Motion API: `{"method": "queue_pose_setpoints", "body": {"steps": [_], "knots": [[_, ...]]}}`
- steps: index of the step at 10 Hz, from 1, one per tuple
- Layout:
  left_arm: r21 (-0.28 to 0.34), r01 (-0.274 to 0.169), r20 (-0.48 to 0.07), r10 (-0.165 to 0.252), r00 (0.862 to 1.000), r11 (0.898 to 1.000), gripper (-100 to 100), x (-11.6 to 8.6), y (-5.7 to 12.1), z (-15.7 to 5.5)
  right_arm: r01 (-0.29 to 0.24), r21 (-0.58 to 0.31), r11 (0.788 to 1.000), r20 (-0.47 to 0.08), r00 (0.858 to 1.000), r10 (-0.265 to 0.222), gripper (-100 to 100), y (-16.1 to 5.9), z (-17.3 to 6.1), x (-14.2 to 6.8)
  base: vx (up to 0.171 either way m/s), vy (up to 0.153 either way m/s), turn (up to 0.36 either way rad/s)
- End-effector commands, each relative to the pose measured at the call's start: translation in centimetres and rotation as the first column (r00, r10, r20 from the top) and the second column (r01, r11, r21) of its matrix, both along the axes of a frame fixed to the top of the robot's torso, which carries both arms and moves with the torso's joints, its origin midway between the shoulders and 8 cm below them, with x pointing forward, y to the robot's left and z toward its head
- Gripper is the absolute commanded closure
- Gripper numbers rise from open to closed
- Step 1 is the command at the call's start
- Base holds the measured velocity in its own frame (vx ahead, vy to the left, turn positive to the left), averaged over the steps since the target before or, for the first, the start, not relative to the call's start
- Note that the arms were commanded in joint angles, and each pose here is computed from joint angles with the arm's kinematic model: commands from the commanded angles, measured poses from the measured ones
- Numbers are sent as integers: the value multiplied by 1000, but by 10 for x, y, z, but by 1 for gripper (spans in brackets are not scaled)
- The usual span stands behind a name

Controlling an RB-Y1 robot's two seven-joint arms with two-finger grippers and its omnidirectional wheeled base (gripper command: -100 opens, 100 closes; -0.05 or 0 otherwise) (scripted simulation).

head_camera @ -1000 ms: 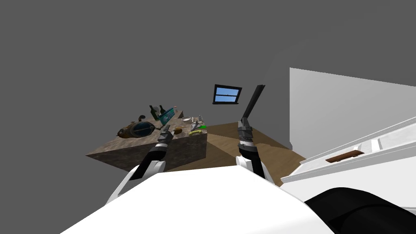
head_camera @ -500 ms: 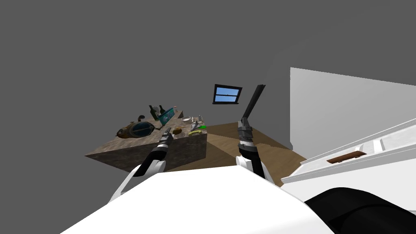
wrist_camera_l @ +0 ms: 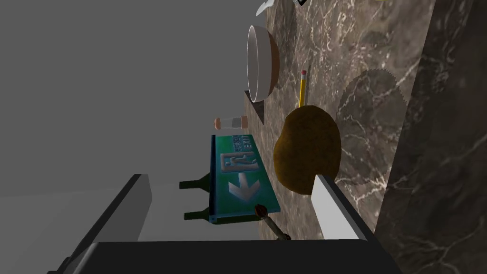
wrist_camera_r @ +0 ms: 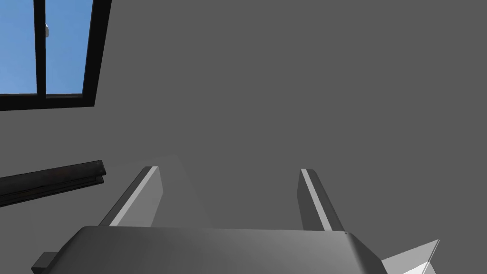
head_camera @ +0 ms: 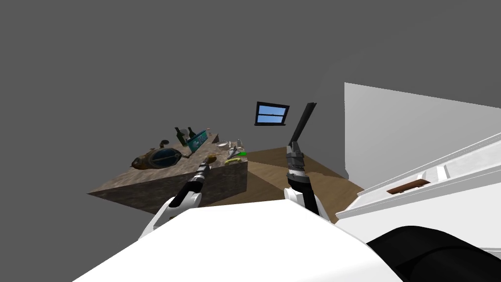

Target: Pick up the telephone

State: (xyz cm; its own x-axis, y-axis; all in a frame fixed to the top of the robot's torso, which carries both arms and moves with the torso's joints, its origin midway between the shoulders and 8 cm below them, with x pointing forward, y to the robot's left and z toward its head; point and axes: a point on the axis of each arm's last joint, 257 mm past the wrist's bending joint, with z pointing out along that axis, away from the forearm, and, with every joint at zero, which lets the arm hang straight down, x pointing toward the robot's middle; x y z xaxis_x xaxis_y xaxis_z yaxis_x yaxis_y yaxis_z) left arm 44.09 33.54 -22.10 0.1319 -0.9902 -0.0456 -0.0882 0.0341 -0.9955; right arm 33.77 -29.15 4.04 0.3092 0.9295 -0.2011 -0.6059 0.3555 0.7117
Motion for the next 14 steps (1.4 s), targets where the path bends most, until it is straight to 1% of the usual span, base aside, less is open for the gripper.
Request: {"method": "queue_pose_setpoints", "body": {"steps": [1,5,6,8,10,11,12,13,14], "knots": [[1,1,-47,-1,999,1000,-100,1,-3,-19,0,0,1000,0,1000,0,0,0,0,0,40,-30,-41],[0,9,-154,-9,988,1000,-100,5,-16,-61,0,0,1000,0,1000,0,0,0,0,0,44,-41,-54],[-5,15,-201,-16,980,1000,-100,6,-25,-80,0,0,1000,0,1000,0,0,0,0,0,56,-59,-80],[-12,21,-238,-23,971,1000,-100,7,-35,-95,0,0,1000,0,1000,0,0,0,0,0,59,-55,-58],[-43,26,-278,-37,960,999,-100,8,-55,-113,0,0,1000,0,1000,0,0,0,0,0,56,-50,-57],[-32,25,-265,-33,964,999,-100,9,-48,-107,0,0,1000,0,1000,0,0,0,0,0,24,-20,-10],[-34,25,-269,-33,963,999,0,9,-49,-108,0,0,1000,0,1000,0,0,0,0,0,5,-4,3],[-30,3,-268,-11,963,1000,-100,20,-37,-110,0,0,1000,0,1000,0,0,0,0,0,-41,-3,-133],[-28,-8,-268,0,963,1000,-100,25,-30,-111,0,0,1000,0,1000,0,0,0,0,0,-74,2,-197]]}}
